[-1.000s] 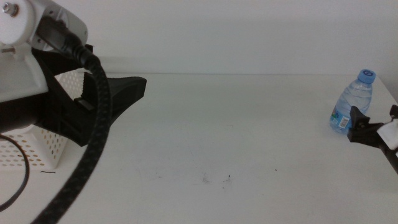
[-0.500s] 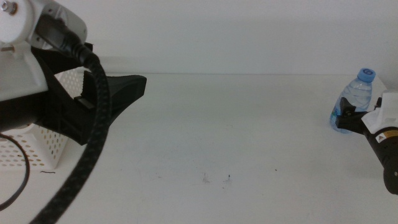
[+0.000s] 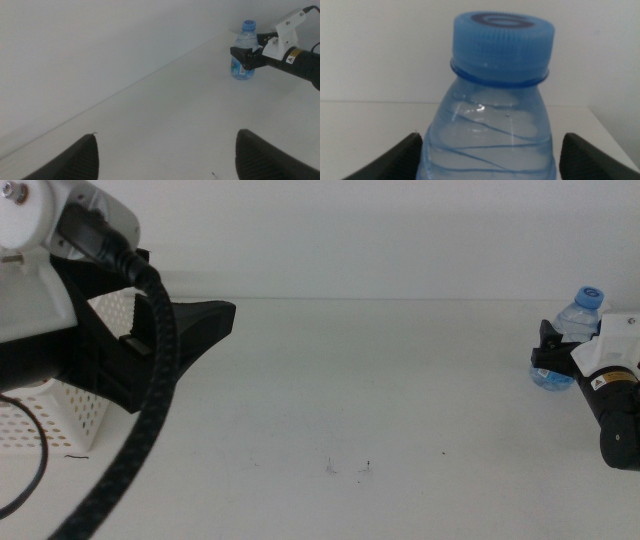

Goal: Use arms to grab the bottles and put them into the dustbin to the left of the table.

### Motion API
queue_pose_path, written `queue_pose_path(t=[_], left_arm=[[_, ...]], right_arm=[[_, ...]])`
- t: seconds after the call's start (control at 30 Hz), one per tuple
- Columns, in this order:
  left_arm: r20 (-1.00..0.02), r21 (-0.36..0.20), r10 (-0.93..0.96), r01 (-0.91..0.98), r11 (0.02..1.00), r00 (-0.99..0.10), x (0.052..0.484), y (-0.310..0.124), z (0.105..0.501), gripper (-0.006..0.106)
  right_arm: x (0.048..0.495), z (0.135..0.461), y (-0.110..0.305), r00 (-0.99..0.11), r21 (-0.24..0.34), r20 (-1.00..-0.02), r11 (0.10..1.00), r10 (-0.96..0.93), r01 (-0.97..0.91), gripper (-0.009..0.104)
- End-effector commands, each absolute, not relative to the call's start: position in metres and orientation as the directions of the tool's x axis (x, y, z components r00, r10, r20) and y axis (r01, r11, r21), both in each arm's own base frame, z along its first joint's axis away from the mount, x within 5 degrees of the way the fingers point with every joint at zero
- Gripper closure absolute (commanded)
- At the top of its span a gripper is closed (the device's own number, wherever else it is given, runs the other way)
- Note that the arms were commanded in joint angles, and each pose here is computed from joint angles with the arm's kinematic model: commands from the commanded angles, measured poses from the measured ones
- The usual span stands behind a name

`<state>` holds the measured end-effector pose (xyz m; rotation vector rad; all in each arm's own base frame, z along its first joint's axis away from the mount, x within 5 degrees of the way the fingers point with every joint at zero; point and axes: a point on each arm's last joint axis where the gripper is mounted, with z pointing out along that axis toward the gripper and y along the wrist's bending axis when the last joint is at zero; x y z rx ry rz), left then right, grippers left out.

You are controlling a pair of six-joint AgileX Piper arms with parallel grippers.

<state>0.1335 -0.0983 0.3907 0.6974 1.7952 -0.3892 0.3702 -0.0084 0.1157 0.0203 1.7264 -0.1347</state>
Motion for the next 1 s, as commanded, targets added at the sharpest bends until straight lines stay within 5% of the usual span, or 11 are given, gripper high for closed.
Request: queue_pose_path(t=[0.0, 0.13, 0.27, 0.67, 0.97], left_arm=[[-0.947, 0.072, 0.251, 0.632, 0.772, -0.199, 0.133, -0.098, 0.393, 0.007], [-0.947, 0.072, 0.251, 0.632, 0.772, -0.199, 0.133, -0.098, 0.393, 0.007], [-0.947, 0.07, 0.25, 0.631, 0.772, -0.2, 0.133, -0.098, 0.393, 0.007], [-0.945, 0.092, 0.268, 0.636, 0.766, -0.185, 0.133, -0.098, 0.393, 0.007], [-0.945, 0.092, 0.268, 0.636, 0.766, -0.185, 0.133, -0.098, 0.393, 0.007]], right_arm=[[0.371, 0.117, -0.01, -0.157, -0.1, -0.984, 0.99, -0.085, 0.095, 0.033], [0.371, 0.114, -0.009, -0.189, -0.105, -0.978, 0.992, -0.089, 0.076, 0.095], [0.371, 0.124, 0.005, -0.185, -0.052, -0.981, 0.999, -0.05, 0.006, 0.097], [0.398, 0.212, 0.153, -0.051, -0.156, -0.979, 0.881, -0.199, -0.447, 0.097], [0.415, 0.196, 0.256, 0.008, -0.11, -0.991, 0.788, -0.132, -0.606, 0.097]])
